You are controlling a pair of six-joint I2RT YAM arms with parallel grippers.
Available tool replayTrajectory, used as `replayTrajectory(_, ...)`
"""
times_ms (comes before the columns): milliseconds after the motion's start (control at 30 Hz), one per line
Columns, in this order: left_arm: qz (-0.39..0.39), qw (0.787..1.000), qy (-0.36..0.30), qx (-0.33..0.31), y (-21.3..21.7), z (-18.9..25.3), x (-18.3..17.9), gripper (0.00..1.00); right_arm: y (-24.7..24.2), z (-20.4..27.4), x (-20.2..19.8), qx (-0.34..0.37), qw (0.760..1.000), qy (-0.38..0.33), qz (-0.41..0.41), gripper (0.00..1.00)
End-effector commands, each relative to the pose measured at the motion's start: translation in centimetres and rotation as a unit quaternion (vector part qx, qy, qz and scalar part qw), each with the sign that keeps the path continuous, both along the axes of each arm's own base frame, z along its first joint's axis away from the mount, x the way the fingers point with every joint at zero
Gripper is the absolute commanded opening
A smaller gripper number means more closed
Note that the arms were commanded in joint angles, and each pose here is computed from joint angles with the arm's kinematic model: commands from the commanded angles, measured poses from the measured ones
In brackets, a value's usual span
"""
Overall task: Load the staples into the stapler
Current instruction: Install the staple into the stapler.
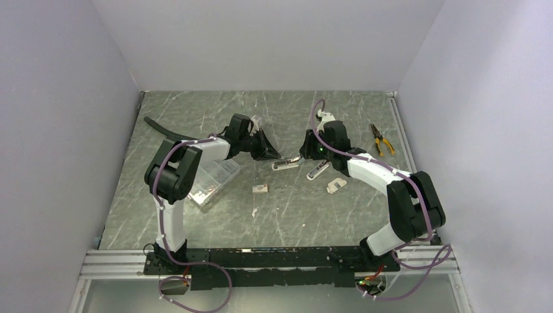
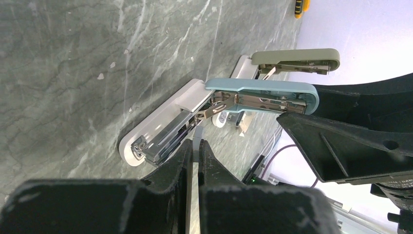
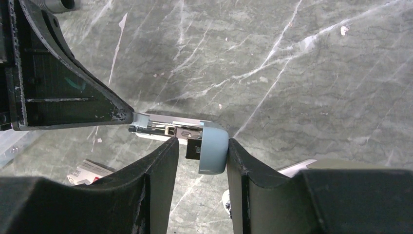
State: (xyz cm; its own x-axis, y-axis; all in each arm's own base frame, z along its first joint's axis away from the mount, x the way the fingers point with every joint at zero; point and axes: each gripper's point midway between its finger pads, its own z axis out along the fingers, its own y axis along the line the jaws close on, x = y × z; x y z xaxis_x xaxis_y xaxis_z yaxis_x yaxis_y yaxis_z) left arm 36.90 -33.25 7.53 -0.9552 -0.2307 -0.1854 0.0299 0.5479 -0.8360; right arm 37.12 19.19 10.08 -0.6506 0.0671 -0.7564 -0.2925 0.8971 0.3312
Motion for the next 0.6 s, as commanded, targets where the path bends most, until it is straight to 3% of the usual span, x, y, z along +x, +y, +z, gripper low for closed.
replayTrajectory(0, 0.006, 1.000, -0.022, 0.006, 0.2, 1.5, 0.1, 0.03, 0.4, 1.9, 0.6, 0.015, 0.999, -0.037, 0.006, 0.45)
replayTrajectory(567, 0.027, 0.999, 0.007, 0.029, 1.1, -0.2, -0.9, 0.03, 0.5, 1.5, 0.6, 0.015, 0.999, -0.034, 0.008, 0.45)
